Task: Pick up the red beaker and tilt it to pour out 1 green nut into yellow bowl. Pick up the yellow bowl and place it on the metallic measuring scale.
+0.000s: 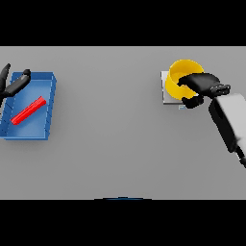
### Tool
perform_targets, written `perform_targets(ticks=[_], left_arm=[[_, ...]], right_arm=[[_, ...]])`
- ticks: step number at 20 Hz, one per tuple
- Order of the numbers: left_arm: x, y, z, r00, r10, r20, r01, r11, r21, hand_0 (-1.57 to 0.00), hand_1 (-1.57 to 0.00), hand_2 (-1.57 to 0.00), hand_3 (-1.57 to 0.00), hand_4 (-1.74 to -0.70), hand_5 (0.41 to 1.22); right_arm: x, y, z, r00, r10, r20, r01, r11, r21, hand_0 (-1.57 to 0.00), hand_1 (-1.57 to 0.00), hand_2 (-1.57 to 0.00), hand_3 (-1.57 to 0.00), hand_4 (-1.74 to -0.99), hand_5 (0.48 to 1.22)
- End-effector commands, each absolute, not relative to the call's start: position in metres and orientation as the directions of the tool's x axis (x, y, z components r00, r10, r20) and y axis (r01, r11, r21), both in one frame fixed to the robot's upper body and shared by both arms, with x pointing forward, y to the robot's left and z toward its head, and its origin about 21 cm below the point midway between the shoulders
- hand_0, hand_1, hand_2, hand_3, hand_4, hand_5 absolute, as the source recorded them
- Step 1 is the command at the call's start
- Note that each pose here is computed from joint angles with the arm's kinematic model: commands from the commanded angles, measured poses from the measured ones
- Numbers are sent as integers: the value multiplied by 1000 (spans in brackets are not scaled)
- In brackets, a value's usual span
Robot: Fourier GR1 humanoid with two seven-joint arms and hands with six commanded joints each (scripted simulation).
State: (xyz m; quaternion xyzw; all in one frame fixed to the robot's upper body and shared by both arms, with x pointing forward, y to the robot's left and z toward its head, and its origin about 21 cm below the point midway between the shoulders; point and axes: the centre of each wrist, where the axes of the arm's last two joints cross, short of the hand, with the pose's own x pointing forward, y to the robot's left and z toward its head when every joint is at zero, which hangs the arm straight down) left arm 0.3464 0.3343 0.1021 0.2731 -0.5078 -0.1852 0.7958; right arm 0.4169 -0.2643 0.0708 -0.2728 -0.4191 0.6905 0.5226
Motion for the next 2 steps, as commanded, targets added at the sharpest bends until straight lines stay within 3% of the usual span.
perform_targets(ticks=[1, 2], left_arm=[[348, 337, 104, 421, -570, 706, 15, 782, 623, 1, 1, 1, 1, -720, 694], [348, 338, 104, 422, -570, 705, 13, 782, 623, 1, 1, 1, 1, -720, 693]], right_arm=[[417, -268, 73, -299, 952, 67, -499, -96, -861, -49, -79, -129, -297, -1412, 771], [417, -266, 72, -295, 953, 72, -509, -93, -856, -39, -63, -103, -272, -1410, 759]])
